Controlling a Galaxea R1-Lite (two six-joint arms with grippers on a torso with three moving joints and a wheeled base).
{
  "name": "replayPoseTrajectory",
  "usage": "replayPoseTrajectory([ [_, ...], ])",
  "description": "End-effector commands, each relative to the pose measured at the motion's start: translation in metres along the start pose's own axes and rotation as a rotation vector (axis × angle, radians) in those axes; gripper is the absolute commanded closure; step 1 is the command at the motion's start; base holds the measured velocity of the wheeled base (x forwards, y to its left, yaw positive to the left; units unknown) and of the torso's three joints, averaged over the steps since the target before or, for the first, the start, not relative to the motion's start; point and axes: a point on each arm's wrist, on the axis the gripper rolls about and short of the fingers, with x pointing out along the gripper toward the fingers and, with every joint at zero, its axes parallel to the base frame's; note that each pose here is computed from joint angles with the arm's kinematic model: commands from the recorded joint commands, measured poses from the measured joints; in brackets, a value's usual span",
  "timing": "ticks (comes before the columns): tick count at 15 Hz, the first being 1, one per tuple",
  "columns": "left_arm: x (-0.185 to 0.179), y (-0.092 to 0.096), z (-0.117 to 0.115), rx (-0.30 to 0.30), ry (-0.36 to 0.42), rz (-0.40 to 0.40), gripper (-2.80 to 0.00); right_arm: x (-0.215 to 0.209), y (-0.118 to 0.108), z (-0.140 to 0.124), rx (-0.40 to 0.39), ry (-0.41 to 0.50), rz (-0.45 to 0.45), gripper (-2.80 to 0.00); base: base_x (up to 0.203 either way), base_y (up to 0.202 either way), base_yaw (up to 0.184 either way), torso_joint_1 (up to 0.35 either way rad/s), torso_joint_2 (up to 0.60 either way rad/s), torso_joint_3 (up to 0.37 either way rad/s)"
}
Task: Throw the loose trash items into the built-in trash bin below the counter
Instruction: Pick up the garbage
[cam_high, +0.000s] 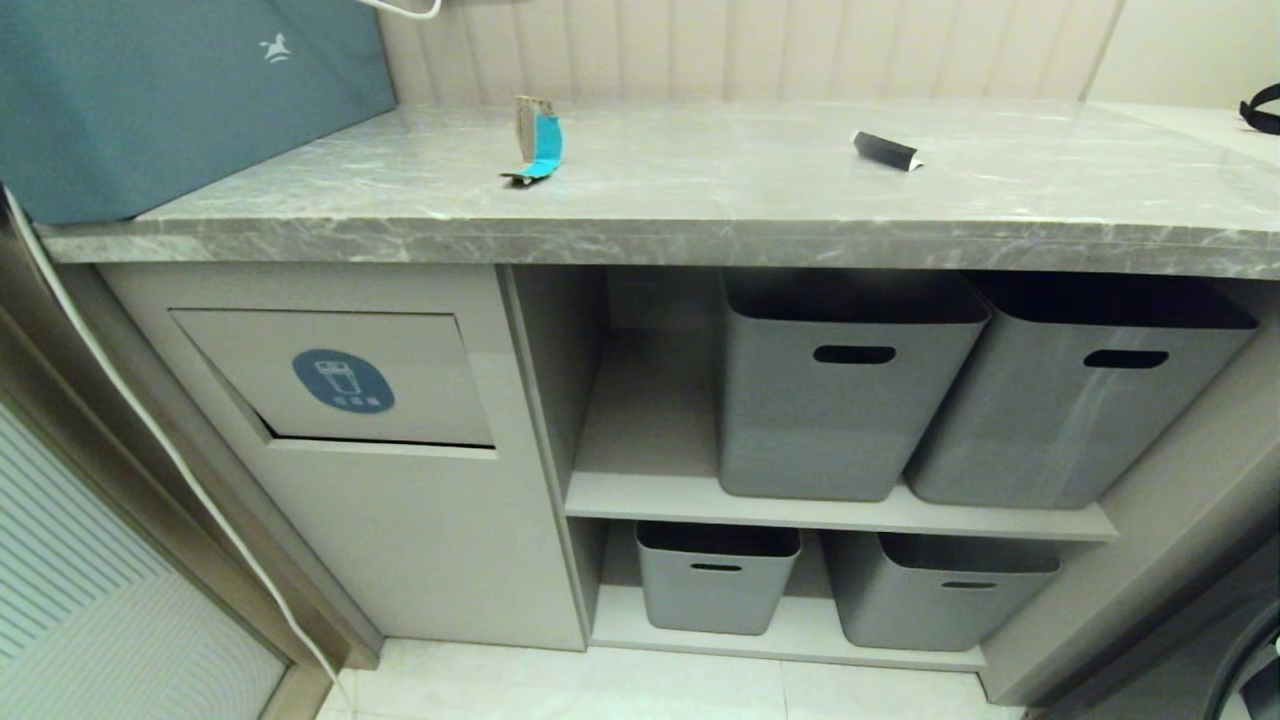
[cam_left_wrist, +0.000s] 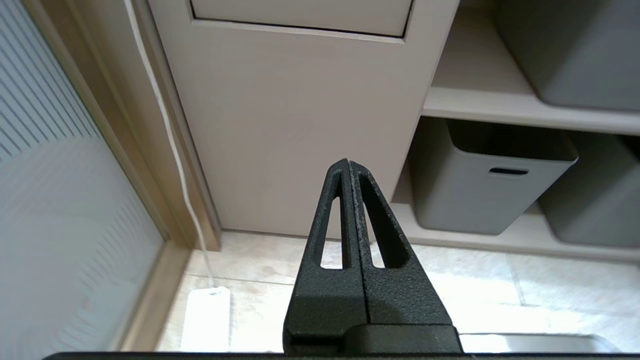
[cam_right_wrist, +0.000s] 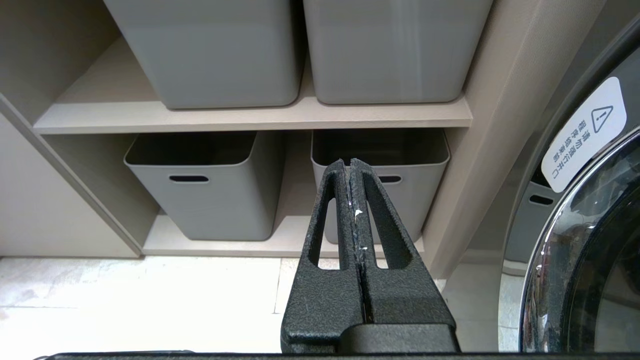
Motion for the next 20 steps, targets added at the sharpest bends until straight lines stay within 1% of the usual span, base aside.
replayPoseTrajectory([
  [1,0.0002,0.0,-0.0008,0.031,0.007,-0.003,0.0,0.0001,0.0,-0.0004,0.001,0.001,0.0,0.0,0.0,0.0,0.0,0.0,0.0,0.0],
  [2,0.0002,-0.0003,-0.0008,0.057,0.006,-0.015,0.0,0.0001,0.0,-0.0004,0.001,0.001,0.0,0.0,0.073,0.0,-0.008,-0.002,0.0,0.011],
  [3,0.0002,-0.0005,-0.0005,0.063,0.004,-0.024,0.0,0.0001,0.0,-0.0004,0.001,0.001,0.0,0.0,0.147,0.0,0.001,0.007,0.01,0.007],
  [11,0.0002,-0.0004,-0.0007,0.058,0.005,-0.021,0.0,0.0001,0.0,-0.0004,0.001,0.001,0.0,0.0,0.184,0.0,0.001,0.004,0.0,0.002],
  [15,0.0003,-0.0004,-0.0009,0.057,0.006,-0.021,0.0,0.0001,0.0,-0.0004,-0.004,0.001,0.001,0.0,0.0,0.0,0.0,0.028,-0.08,-0.057],
  [20,0.0002,-0.0004,-0.0007,0.057,0.005,-0.021,0.0,0.0001,0.0,-0.0004,-0.004,0.001,0.003,0.0,0.0,0.0,0.0,0.144,-0.41,-0.262],
])
